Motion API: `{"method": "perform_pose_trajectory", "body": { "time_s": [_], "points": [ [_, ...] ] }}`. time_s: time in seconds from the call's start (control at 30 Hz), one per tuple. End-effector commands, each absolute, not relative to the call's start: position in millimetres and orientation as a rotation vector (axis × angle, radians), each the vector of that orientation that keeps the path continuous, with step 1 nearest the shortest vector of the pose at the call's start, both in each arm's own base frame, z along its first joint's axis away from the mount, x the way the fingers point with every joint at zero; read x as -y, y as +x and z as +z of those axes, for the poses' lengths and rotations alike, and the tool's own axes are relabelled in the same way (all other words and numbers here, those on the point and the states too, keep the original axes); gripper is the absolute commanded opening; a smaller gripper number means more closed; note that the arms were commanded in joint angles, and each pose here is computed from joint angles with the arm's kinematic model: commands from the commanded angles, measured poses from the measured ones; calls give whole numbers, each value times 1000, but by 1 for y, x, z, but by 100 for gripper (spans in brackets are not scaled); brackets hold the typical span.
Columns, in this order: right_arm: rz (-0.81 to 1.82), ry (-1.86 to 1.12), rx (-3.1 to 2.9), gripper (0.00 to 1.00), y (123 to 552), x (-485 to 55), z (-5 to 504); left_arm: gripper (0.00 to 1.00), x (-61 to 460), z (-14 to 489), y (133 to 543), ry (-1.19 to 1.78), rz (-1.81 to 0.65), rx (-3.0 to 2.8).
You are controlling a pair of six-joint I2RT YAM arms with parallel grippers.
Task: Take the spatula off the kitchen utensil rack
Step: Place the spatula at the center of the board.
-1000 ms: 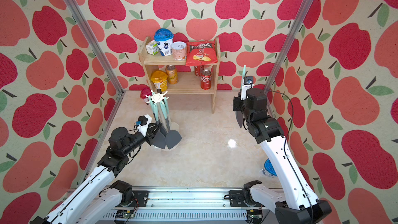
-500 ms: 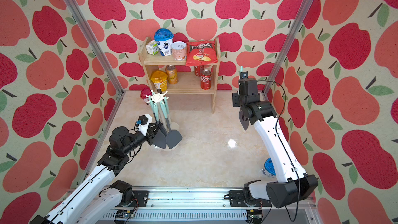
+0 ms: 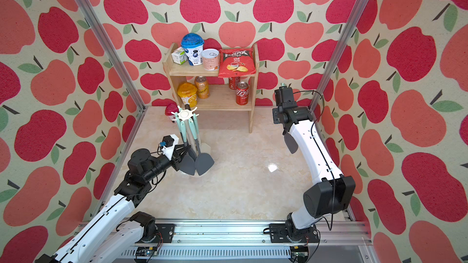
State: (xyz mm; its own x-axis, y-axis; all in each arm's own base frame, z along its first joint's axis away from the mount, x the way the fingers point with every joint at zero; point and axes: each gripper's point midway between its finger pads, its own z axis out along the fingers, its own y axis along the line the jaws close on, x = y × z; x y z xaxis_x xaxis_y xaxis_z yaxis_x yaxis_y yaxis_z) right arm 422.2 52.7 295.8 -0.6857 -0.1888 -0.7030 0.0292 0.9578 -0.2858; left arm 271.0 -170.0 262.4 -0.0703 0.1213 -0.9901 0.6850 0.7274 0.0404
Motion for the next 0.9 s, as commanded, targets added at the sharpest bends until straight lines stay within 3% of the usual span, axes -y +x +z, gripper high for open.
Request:
{"method": "perform_pose_trajectory", "body": {
  "time_s": [0.0,0.87],
  "points": [
    [-426,-76,-2335,0,423,-33,289,0,171,253,267,680,-549,-1646],
    [-531,17,-2600,0,449,33,170,0,171,247,265,684,-550,-1677]
  ]
}}
